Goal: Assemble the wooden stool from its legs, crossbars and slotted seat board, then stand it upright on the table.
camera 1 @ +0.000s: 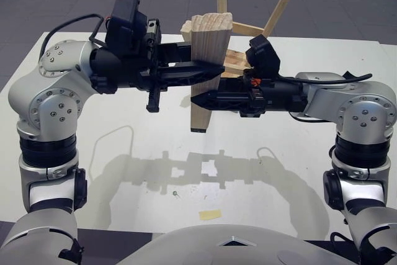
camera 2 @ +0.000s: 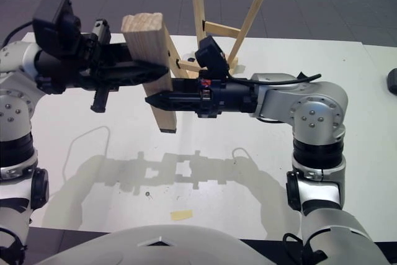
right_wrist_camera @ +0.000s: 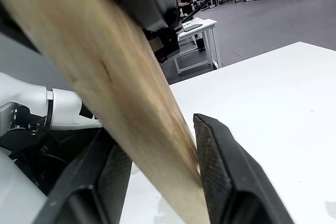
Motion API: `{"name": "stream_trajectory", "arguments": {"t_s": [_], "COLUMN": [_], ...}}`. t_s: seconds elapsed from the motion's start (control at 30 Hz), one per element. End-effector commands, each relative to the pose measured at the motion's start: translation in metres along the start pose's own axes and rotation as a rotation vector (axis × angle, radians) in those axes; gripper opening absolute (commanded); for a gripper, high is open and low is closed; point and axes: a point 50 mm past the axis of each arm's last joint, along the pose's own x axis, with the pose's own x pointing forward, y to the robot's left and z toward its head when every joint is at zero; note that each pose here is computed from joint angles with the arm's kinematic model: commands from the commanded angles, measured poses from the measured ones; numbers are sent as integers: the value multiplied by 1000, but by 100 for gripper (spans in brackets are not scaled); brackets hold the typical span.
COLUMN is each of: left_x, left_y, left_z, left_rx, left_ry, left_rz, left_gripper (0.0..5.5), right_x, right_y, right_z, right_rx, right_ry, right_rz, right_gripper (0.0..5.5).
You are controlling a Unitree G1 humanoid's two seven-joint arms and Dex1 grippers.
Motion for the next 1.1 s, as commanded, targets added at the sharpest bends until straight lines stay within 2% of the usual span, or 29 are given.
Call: {"name": "stream_trajectory", "arguments": {"t_s": [0.03, 0.1, 0.13, 0.33, 0.63, 1.1], "left_x": [4, 3, 3, 3, 1, -1], "left_y": [-1, -1, -1, -1, -3, -4], "left_z": [-5, -6, -6, -11, -18, -29], "left_rx": [3, 0, -1, -10, -24, -35], "left_ry": [22, 21, 21, 25, 35, 71], "left_rz": [5, 8, 9, 23, 45, 82], "left_gripper": [103, 103, 103, 103, 103, 103], "right_x": [5, 6, 6, 5, 6, 5], "right_y": [6, 8, 9, 12, 11, 12], "right_z": [5, 5, 5, 7, 8, 6], "right_rx": [-19, -24, -27, -33, -31, -35], "right_ry": [2, 1, 0, 3, -5, -11], "right_rz": [58, 70, 74, 98, 96, 87], "right_gripper": [173, 172, 208, 309, 178, 168]}}
